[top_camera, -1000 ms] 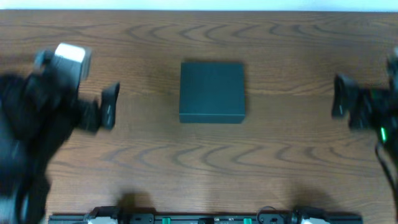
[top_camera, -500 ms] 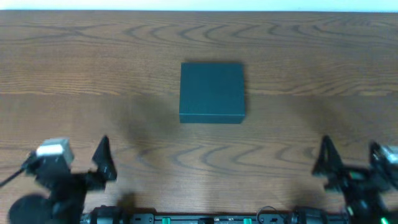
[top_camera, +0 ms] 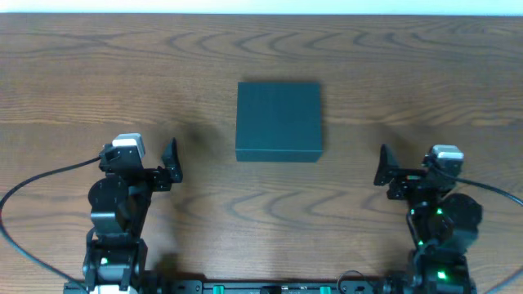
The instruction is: Pack container
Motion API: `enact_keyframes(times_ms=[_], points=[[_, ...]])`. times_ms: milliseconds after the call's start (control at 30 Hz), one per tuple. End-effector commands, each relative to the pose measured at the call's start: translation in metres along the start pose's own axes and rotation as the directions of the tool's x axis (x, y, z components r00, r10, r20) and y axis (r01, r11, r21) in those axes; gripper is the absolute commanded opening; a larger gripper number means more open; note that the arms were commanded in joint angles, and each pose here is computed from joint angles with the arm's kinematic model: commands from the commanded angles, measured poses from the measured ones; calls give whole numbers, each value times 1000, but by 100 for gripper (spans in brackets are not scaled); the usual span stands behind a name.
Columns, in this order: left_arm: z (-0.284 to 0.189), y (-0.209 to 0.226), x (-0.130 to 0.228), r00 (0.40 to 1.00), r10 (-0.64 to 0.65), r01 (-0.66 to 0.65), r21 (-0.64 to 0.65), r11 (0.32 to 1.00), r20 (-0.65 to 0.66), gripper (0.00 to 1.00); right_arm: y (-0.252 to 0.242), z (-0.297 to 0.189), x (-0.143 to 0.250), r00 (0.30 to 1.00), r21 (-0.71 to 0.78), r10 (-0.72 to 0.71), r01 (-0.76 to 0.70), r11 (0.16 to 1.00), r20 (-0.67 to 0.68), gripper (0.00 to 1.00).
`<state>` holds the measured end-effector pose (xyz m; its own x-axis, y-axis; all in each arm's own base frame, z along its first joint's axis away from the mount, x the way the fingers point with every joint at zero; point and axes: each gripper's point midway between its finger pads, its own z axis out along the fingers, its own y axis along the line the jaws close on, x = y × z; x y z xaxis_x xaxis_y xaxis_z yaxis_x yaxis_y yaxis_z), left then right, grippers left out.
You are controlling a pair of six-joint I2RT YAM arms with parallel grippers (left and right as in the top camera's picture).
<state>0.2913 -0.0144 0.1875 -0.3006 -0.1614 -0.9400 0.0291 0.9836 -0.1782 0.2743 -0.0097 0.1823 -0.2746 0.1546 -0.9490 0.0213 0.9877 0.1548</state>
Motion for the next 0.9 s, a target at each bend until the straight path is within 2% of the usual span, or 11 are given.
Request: enact_keyframes(times_ms=[0,100,200,300,433,600,767,867], points=[[8,1,13,999,45,-45,13,999,-11,95,-17,5,22,999,80,-7,10,997,-35,99],[14,12,24,999,42,-43,-39,998,-26,95,-21,8,35,999,93,36,-34,995,-25,99],[17,45,46,996,20,-38,-214,976,-84,96,-36,9,47,996,172,90,-87,981,-13,99],[25,52,73,986,-61,20,-248,969,-158,95,-56,6,68,990,277,141,-130,952,-20,99],[33,58,107,956,-125,48,-283,958,-264,95,-60,5,95,986,294,149,-121,948,-75,99],[28,66,161,881,-153,2,-321,947,-448,96,-63,-2,134,963,323,170,-97,942,-209,99],[11,72,205,779,-182,-46,-346,937,-600,95,-63,-1,134,963,322,171,-97,942,-208,99],[2,74,218,737,-193,-64,-352,934,-647,96,-63,-1,134,963,322,171,-97,942,-208,99]])
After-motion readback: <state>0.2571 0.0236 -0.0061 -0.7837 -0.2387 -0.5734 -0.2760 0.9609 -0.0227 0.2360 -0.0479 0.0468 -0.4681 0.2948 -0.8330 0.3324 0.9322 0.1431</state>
